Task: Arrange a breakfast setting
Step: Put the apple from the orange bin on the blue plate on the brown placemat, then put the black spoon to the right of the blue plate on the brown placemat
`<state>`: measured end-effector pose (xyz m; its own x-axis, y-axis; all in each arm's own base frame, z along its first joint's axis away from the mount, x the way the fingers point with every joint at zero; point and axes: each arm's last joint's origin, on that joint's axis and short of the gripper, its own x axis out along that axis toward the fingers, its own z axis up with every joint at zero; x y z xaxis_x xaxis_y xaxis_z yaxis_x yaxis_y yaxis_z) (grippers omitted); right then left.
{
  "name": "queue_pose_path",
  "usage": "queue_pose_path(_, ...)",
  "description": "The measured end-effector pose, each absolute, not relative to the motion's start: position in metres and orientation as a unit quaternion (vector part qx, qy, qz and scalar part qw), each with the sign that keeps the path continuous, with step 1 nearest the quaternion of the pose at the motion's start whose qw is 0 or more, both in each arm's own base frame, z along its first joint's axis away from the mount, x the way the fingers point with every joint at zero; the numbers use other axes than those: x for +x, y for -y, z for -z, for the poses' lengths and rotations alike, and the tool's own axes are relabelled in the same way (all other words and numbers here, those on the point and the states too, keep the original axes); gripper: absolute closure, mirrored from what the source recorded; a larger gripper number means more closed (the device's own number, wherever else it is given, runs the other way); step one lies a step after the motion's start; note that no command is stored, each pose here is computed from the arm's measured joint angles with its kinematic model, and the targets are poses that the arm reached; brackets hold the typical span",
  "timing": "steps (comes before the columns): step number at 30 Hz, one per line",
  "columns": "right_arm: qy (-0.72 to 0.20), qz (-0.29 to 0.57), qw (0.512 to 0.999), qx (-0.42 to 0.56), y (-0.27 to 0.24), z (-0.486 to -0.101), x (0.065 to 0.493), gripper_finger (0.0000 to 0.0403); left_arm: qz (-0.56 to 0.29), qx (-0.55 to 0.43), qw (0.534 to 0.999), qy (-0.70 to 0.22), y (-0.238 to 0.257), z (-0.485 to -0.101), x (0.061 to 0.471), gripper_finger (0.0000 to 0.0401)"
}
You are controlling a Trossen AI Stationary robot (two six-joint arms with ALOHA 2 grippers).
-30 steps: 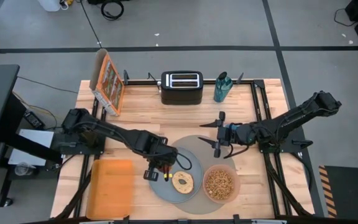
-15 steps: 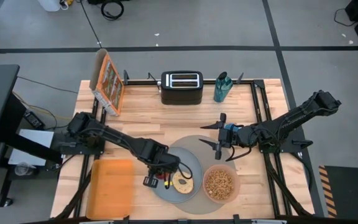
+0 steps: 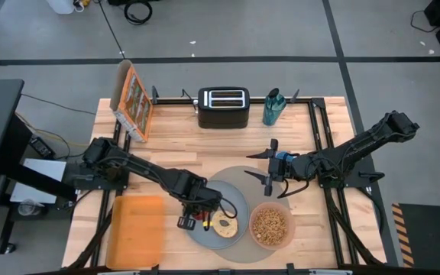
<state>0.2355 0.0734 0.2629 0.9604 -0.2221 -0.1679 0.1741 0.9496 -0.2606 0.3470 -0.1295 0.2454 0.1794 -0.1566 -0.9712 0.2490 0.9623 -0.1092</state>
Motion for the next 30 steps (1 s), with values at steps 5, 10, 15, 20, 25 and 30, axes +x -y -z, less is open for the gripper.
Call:
queue_pose_path(5,-0.098,0.101,0.982,-0.123,-0.073,-0.263,0.235,0.0170,0.130,0.033,0.769,-0.625,0.130,-0.246,0.348,0.0340)
queue_pose_path(10,-0.098,0.101,0.982,-0.124,-0.073,-0.263,0.235,0.0170,0.131,0.033,0.770,-0.624,0.130,-0.246,0.348,0.0299)
queue_pose_path(15,-0.104,0.100,0.981,-0.128,-0.073,-0.262,0.235,0.0170,0.123,0.027,0.769,-0.627,0.127,-0.246,0.348,0.0260)
queue_pose_path(20,-0.109,0.099,0.980,-0.131,-0.073,-0.261,0.235,0.0170,0.098,0.023,0.761,-0.641,0.124,-0.256,0.346,0.0230)
queue_pose_path(25,-0.109,0.099,0.980,-0.132,-0.073,-0.261,0.235,0.0170,0.080,0.046,0.758,-0.645,0.125,-0.272,0.342,0.0218)
queue_pose_path(30,-0.109,0.099,0.980,-0.131,-0.073,-0.261,0.235,0.0170,0.053,0.087,0.742,-0.663,0.129,-0.291,0.328,0.0218)
